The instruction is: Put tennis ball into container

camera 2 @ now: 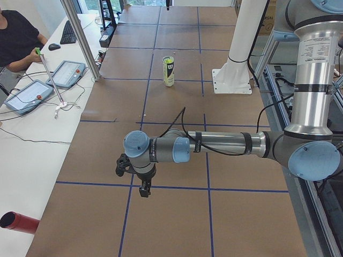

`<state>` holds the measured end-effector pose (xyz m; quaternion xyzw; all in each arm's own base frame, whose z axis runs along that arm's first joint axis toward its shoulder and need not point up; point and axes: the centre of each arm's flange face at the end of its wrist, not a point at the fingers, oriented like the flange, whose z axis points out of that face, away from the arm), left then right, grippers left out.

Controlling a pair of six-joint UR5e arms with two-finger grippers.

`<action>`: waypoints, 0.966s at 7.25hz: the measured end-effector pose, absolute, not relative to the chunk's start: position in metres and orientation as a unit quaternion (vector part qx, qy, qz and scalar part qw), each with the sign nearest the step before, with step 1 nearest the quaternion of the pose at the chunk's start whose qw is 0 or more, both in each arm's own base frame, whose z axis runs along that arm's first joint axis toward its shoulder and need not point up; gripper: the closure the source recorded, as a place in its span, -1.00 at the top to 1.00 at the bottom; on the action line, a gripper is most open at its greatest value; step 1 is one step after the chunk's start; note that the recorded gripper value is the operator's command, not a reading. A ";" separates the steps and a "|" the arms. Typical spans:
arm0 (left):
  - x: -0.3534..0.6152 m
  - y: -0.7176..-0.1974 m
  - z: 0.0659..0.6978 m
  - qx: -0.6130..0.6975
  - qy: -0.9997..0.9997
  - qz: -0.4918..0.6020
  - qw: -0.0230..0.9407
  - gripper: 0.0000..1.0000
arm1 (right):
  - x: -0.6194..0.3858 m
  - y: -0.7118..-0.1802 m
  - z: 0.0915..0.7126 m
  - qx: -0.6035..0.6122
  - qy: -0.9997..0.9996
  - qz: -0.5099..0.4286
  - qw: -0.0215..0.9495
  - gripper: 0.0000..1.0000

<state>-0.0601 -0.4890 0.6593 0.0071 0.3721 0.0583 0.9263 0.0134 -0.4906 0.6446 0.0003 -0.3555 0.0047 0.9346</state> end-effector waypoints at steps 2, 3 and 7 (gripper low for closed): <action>-0.063 -0.489 0.659 0.008 0.373 0.055 0.926 1.00 | 0.013 -0.491 0.645 0.000 -0.356 0.005 0.935 1.00; -0.064 -0.488 0.659 0.009 0.373 0.053 0.926 1.00 | 0.013 -0.491 0.645 0.000 -0.356 0.005 0.935 1.00; -0.070 -0.488 0.656 0.013 0.372 0.048 0.927 1.00 | 0.013 -0.491 0.645 0.000 -0.356 0.005 0.935 1.00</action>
